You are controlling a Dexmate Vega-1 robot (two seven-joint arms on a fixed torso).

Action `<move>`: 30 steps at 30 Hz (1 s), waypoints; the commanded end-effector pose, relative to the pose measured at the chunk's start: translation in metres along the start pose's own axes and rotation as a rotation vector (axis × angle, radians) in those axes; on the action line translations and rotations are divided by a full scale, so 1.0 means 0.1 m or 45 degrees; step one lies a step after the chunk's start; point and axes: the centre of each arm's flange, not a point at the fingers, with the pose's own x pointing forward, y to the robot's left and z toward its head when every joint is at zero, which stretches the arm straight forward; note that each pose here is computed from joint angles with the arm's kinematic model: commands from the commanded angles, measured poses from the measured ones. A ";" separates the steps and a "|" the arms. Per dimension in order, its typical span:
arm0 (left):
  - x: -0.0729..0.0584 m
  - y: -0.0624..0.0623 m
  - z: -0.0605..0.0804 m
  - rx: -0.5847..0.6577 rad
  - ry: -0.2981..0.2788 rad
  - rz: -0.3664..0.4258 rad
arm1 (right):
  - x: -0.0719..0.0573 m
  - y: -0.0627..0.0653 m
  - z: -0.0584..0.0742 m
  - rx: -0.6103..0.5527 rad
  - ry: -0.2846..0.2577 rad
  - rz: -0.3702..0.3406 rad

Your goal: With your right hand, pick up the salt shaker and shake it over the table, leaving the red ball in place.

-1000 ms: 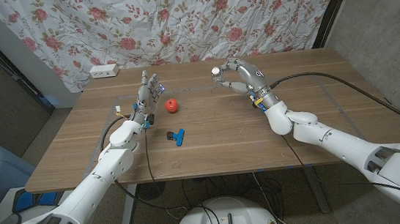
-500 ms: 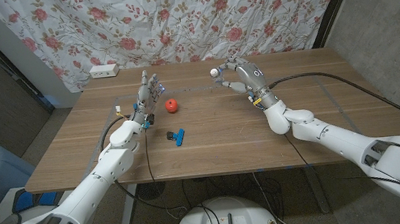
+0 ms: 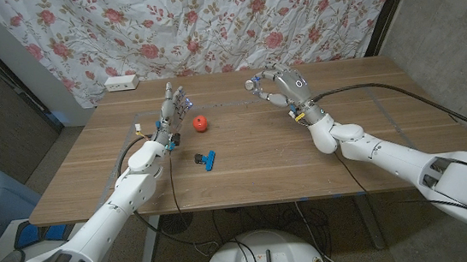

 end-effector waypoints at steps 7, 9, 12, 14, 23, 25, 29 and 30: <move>0.00 0.00 0.00 0.000 0.000 0.001 | 0.06 -0.13 0.02 -0.270 -0.127 -0.042; 0.00 0.00 0.00 0.000 0.000 0.001 | 0.07 -0.14 0.01 -0.287 -0.144 -0.043; 0.00 0.00 0.00 0.000 0.000 0.001 | 0.09 -0.15 0.00 -0.327 -0.159 -0.052; 0.00 0.00 0.00 0.000 0.000 0.001 | 0.11 -0.16 0.00 -0.365 -0.190 -0.052; 0.00 0.00 0.00 0.000 0.000 0.001 | 0.19 -0.23 -0.02 -0.488 -0.291 -0.053; 0.00 0.00 0.00 0.000 0.000 0.001 | 0.19 -0.24 -0.02 -0.510 -0.309 -0.051; 0.00 0.00 0.00 0.000 0.000 0.001 | 0.20 -0.26 -0.06 -0.547 -0.324 -0.046; 0.00 0.00 0.00 0.000 0.000 0.001 | 0.20 -0.26 -0.07 -0.561 -0.326 -0.046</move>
